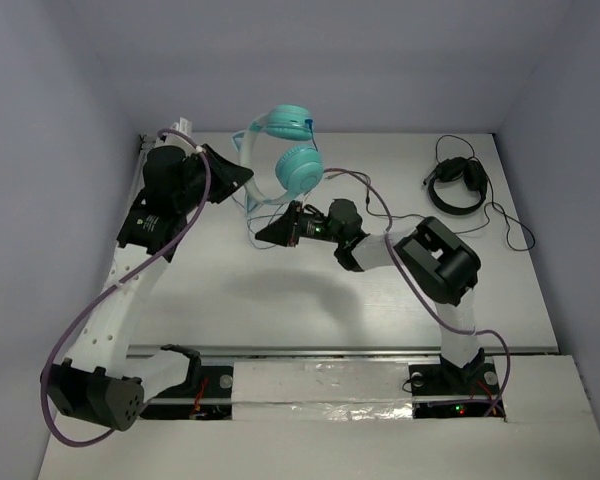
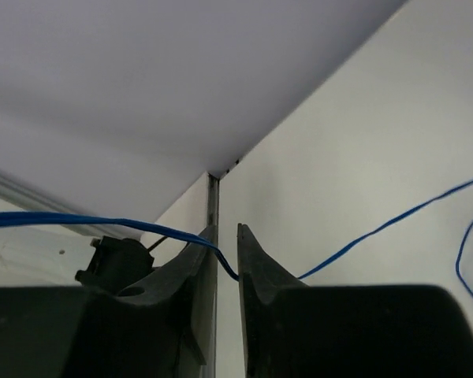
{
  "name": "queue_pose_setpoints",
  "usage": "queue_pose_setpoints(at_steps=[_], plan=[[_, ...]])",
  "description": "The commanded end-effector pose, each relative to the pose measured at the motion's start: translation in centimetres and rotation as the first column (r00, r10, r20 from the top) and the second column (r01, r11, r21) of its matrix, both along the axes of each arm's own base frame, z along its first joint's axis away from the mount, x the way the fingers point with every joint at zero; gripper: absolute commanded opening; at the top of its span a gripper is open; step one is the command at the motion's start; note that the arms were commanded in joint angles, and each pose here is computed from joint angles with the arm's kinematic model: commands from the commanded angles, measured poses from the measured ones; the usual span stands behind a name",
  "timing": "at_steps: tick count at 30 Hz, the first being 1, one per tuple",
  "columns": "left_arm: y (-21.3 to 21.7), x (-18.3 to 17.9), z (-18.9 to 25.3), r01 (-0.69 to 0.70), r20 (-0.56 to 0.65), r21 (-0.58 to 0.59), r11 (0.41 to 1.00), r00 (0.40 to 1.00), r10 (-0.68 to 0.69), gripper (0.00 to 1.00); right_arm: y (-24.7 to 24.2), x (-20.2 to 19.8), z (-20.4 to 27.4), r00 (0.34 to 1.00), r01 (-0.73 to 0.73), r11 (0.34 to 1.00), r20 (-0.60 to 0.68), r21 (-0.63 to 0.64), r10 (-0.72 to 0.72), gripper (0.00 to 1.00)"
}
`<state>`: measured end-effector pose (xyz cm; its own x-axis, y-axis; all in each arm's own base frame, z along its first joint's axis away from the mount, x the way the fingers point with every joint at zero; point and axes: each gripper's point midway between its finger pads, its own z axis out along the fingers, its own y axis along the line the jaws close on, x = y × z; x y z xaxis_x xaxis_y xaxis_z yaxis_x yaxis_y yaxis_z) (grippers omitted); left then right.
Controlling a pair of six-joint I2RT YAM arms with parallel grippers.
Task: Wrap the headphones
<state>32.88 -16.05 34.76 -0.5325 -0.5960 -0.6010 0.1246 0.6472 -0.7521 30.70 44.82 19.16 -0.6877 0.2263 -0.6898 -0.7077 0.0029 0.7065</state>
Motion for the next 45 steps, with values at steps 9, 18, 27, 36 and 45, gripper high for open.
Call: queue_pose_setpoints(at_steps=[9, 18, 27, 36, 45], plan=[[3.8, 6.2, 1.5, -0.361, 0.118, -0.224, 0.905, 0.912, 0.393, 0.0, -3.0, -3.5, -5.2, 0.951, 0.216, 0.925, -0.147, -0.312, -0.272, 0.12], [5.1, 7.1, -4.7, -0.555, 0.101, 0.011, 0.832, 0.828, 0.552, 0.0, -2.9, -11.9, -8.2, 0.967, 0.18, 0.784, -0.04, -0.595, -0.252, 0.08], [2.9, 2.9, -14.4, -0.473, 0.079, 0.409, 0.78, 0.87, 0.487, 0.0, -6.7, -16.4, -1.3, 0.988, 0.149, 0.755, 0.062, -0.639, -0.142, 0.03], [-2.5, -3.1, -20.4, -0.094, -0.051, 0.664, 0.742, 0.984, 0.17, 0.0, -9.0, -14.2, 5.4, 0.953, 0.292, 0.676, 0.263, -0.677, -0.148, 0.0], [-1.5, -5.3, -16.2, -0.02, -0.04, 0.692, 0.722, 0.997, 0.067, 0.0, -13.3, -10.6, 7.9, 0.925, 0.38, 0.645, 0.271, -0.663, -0.265, 0.0]])
